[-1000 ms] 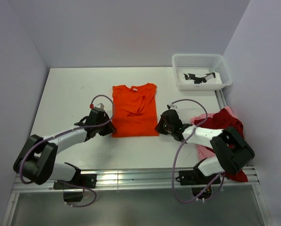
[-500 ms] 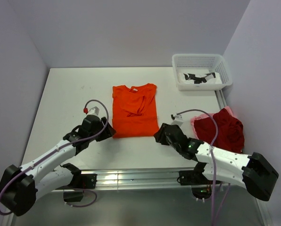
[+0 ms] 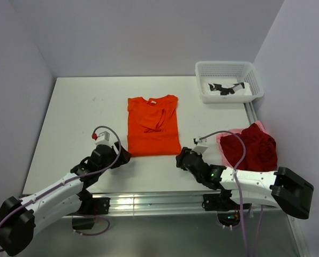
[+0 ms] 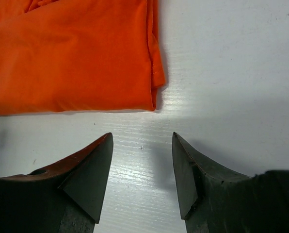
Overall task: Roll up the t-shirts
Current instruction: Fold the tshirt
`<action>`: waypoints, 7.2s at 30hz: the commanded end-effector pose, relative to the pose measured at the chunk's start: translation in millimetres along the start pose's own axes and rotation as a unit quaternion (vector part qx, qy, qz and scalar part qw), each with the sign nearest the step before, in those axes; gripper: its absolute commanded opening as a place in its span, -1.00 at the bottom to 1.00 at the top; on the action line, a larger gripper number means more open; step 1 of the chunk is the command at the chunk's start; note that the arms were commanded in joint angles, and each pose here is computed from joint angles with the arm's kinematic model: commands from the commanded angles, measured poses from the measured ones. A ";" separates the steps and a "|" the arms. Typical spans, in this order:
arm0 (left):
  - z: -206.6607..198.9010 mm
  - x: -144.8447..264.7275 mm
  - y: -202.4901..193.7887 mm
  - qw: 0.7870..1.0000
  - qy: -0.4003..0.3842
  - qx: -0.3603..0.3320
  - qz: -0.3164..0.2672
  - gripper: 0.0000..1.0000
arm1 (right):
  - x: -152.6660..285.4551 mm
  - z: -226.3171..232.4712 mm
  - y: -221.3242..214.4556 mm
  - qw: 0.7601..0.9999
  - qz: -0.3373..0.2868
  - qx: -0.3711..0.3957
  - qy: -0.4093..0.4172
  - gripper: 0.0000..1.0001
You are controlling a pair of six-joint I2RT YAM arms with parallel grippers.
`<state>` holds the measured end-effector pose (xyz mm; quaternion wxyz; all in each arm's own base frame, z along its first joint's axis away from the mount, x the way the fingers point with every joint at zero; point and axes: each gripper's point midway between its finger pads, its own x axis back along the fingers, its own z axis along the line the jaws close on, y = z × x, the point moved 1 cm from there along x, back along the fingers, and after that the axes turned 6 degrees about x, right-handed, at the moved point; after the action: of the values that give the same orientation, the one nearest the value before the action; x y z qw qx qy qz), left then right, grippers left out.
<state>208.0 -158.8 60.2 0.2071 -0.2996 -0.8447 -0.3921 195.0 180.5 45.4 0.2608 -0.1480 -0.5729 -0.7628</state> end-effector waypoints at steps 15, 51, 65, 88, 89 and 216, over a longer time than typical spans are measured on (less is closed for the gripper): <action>-9.9 -24.1 -12.9 0.997 -0.012 0.008 -0.070 0.79 | -1.3 -9.9 9.1 0.997 -0.067 -0.029 -0.020 0.38; 8.3 -22.0 -25.0 0.995 0.007 -0.010 -0.103 0.21 | -4.4 5.7 9.6 0.997 -0.070 0.004 0.016 0.21; 4.4 -33.0 -17.3 0.996 -0.003 -0.023 -0.091 0.20 | -29.2 10.6 16.9 0.998 -0.046 0.036 0.035 0.03; 6.2 -40.4 -19.6 0.997 -0.020 -0.034 -0.067 -0.10 | -44.0 13.7 16.1 0.998 -0.027 0.050 0.042 -0.23; 5.0 -39.9 -19.4 0.997 -0.023 -0.034 -0.067 -0.11 | -44.3 13.4 16.7 0.998 -0.028 0.049 0.041 -0.24; -13.2 -112.5 109.8 0.980 0.136 0.042 0.136 -0.99 | -122.0 0.8 111.4 0.980 0.191 0.058 0.013 -1.00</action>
<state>348.0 -163.3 63.2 0.3797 -0.3689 -0.7790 -0.3361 340.8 191.0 65.6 0.4408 -0.2283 -0.5662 -0.6581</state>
